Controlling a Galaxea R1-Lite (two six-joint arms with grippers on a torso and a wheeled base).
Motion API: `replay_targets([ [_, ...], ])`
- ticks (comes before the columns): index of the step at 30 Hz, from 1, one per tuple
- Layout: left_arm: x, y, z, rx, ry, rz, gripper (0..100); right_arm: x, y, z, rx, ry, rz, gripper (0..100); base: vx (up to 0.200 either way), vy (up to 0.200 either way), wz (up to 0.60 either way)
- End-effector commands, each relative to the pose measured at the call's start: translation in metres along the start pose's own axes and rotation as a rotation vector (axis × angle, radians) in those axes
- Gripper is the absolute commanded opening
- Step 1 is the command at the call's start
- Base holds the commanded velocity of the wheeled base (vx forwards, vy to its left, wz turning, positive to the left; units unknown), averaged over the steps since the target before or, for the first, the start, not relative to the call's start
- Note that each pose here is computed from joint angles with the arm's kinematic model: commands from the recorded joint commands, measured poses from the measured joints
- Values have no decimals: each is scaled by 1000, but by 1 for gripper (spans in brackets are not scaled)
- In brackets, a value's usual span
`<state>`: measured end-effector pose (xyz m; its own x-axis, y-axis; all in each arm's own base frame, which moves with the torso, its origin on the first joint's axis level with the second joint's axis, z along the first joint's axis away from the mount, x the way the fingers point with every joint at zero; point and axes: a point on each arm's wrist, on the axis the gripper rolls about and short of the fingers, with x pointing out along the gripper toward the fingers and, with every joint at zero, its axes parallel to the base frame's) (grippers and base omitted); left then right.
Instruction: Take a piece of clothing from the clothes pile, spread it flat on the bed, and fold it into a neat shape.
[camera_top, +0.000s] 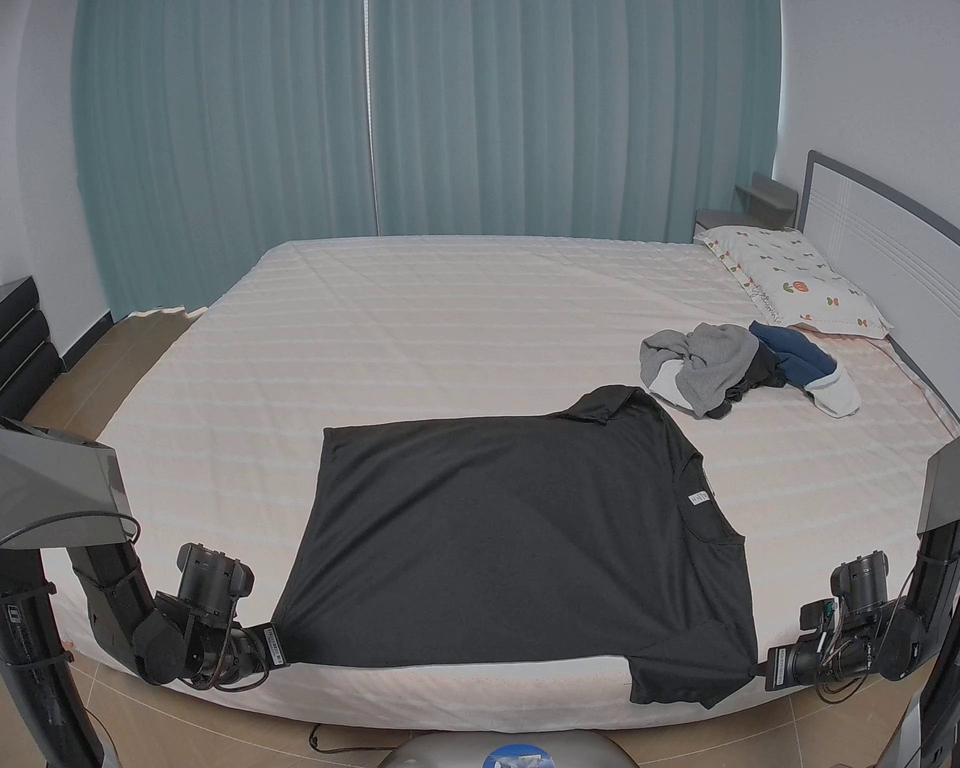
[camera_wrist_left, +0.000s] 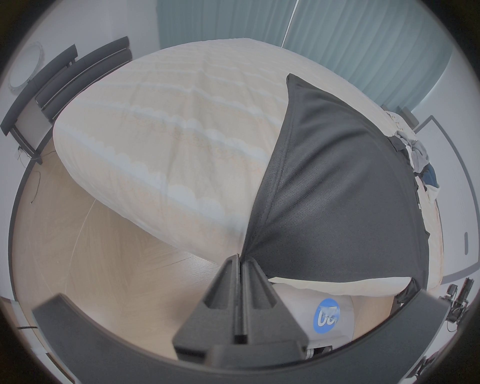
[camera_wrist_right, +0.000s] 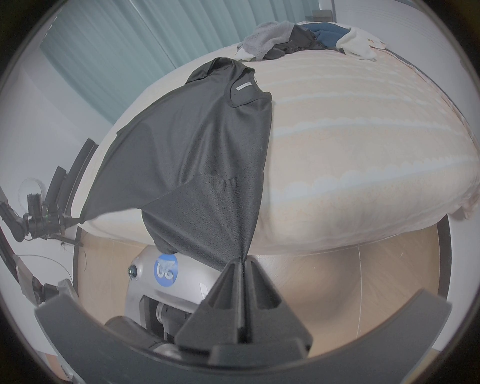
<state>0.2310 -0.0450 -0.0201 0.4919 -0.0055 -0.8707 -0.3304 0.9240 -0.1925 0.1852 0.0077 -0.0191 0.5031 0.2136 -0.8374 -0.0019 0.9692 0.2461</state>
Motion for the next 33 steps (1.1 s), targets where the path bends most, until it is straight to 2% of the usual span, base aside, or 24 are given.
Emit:
replay_targets([
  [1, -2, 2, -2, 12, 5, 4, 0, -3, -1, -6, -9, 29, -6, 0, 0, 0, 0],
  [25, -14, 12, -21, 122, 108, 66, 0, -19, -1, -14, -56, 101, -24, 0, 0, 0, 0],
  [28, -15, 12, -20, 121, 103, 65, 0, -20, -1, -13, -56, 91, -25, 0, 0, 0, 0],
  [33, -19, 8, -8, 95, 43, 36, 0, -25, -3, -4, -40, 6, -11, 0, 0, 0, 0],
])
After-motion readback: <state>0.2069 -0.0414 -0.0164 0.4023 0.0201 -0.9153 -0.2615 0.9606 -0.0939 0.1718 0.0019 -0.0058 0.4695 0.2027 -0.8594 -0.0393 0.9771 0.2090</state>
